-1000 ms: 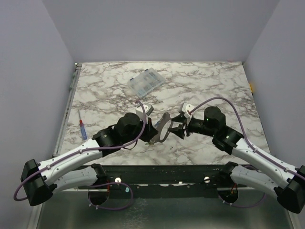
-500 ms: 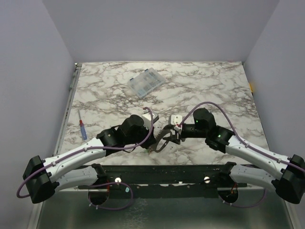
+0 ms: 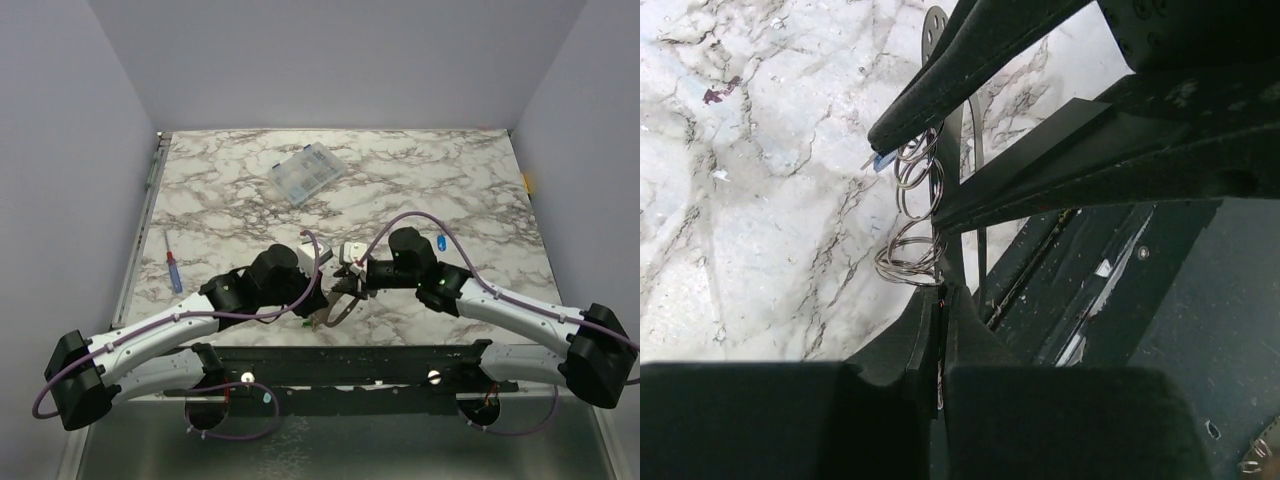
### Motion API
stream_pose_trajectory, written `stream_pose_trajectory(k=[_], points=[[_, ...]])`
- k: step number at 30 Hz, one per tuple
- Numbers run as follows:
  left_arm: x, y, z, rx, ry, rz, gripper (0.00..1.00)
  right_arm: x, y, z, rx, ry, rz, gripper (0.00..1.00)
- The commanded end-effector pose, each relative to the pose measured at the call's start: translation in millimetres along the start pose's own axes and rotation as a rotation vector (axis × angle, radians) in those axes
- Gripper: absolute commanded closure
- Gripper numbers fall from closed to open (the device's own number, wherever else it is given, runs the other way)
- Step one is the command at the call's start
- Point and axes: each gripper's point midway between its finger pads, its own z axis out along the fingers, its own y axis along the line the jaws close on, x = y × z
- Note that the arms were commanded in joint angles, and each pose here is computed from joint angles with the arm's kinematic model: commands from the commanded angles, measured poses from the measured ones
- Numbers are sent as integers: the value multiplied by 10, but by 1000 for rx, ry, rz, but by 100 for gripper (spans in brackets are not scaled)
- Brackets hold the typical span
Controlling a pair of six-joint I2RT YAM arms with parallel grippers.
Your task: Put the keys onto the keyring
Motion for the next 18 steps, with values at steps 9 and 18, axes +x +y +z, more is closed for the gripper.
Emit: stream_pose_trajectory(k=[9, 18], points=[[-48, -174, -6, 96, -23, 23, 100, -186, -916, -209, 472, 64, -2, 71], [-17, -112, 29, 68, -5, 15, 100, -518, -752, -325, 418, -65, 57, 64]])
